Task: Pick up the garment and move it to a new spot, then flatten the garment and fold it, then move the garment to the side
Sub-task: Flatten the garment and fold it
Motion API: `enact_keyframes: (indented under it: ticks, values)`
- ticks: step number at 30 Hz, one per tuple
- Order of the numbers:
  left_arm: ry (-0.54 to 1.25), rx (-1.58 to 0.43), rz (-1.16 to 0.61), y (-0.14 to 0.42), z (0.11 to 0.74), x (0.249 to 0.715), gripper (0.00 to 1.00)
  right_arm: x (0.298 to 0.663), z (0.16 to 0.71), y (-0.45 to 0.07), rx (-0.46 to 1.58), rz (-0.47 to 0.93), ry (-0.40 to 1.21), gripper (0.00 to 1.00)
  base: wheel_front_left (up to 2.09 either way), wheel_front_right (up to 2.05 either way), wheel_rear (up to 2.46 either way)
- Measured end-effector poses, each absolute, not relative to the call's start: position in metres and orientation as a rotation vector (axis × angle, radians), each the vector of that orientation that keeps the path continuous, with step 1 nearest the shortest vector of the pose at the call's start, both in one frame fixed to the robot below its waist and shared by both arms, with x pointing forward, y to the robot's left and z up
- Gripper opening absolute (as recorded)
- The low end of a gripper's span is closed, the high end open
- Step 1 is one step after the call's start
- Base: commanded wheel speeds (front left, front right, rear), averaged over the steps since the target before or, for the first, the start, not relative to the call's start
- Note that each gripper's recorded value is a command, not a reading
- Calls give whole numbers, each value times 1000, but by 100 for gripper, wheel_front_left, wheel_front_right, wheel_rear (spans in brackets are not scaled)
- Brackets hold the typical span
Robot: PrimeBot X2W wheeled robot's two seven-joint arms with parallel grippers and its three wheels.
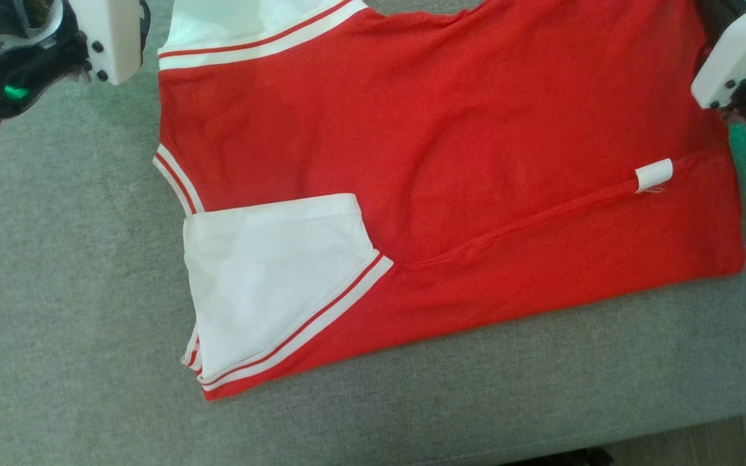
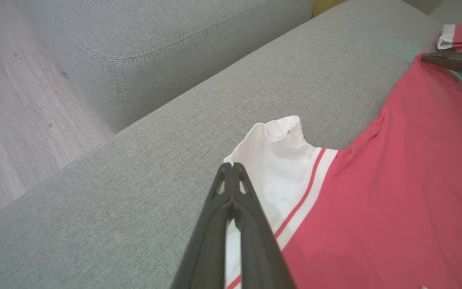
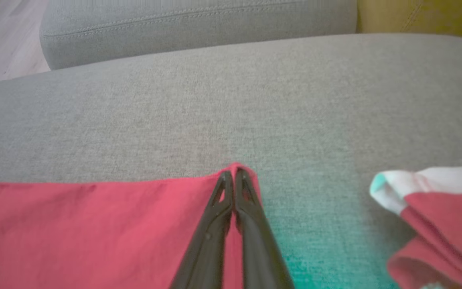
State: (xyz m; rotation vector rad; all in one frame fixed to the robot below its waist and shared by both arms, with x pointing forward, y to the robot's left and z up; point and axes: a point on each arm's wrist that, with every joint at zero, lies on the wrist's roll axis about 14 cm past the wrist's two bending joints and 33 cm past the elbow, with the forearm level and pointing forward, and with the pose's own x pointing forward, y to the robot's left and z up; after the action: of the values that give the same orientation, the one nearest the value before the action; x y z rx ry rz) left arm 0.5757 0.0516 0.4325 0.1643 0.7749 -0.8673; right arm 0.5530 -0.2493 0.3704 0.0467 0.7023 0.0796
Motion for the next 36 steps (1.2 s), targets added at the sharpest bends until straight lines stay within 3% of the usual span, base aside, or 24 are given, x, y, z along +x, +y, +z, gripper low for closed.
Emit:
enact_keyframes:
  ticks: [18, 27, 36]
  values:
    - [420, 173, -817, 63, 512, 602, 0, 582, 420, -264, 91, 23, 502, 0, 0, 0, 0]
    - [374, 133, -851, 79, 528, 558, 0, 551, 409, -262, 138, 30, 517, 0, 0, 0, 0]
    - [393, 22, -875, 96, 522, 483, 0, 520, 410, -257, 168, 35, 522, 0, 0, 0, 0]
